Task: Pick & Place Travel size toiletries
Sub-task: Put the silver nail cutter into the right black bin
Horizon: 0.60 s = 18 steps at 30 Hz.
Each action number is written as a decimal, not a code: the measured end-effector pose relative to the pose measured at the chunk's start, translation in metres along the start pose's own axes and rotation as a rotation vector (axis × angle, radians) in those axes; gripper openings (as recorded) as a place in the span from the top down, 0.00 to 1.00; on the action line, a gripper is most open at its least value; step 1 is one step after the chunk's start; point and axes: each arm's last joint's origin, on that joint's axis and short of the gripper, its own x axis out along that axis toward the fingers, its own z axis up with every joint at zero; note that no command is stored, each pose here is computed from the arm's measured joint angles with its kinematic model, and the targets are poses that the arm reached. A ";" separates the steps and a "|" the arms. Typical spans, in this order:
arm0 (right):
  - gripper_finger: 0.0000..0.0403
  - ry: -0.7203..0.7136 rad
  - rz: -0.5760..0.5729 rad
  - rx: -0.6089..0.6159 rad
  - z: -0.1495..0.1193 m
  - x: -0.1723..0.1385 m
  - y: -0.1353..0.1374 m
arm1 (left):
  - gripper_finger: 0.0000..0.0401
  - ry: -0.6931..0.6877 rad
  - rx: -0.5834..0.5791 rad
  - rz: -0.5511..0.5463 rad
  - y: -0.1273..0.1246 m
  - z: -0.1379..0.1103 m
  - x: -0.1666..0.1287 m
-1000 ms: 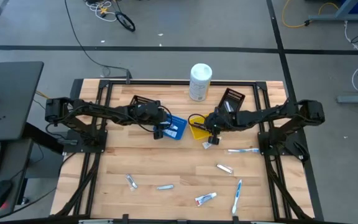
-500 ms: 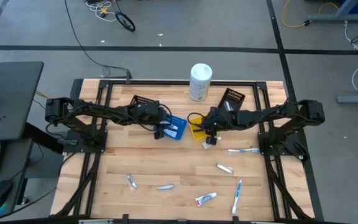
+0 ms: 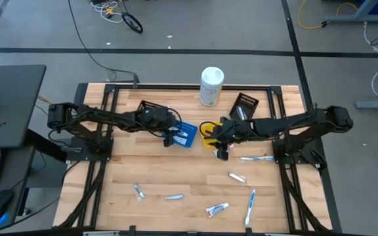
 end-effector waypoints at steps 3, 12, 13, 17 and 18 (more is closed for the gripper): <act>0.66 0.079 0.009 0.088 -0.005 -0.003 0.008 | 0.56 -0.001 -0.047 0.000 0.000 0.000 0.000; 0.66 0.414 0.009 0.195 -0.040 -0.015 0.032 | 0.56 -0.003 -0.115 0.000 0.000 0.000 0.000; 0.66 0.438 0.022 0.220 -0.042 -0.016 0.035 | 0.56 -0.003 -0.115 0.000 0.000 0.000 0.000; 0.66 0.499 0.073 0.370 -0.050 -0.018 0.049 | 0.56 -0.003 -0.115 0.000 0.000 0.000 0.000; 0.66 0.516 0.082 0.374 -0.053 -0.018 0.055 | 0.56 -0.003 -0.115 0.000 0.000 0.000 0.000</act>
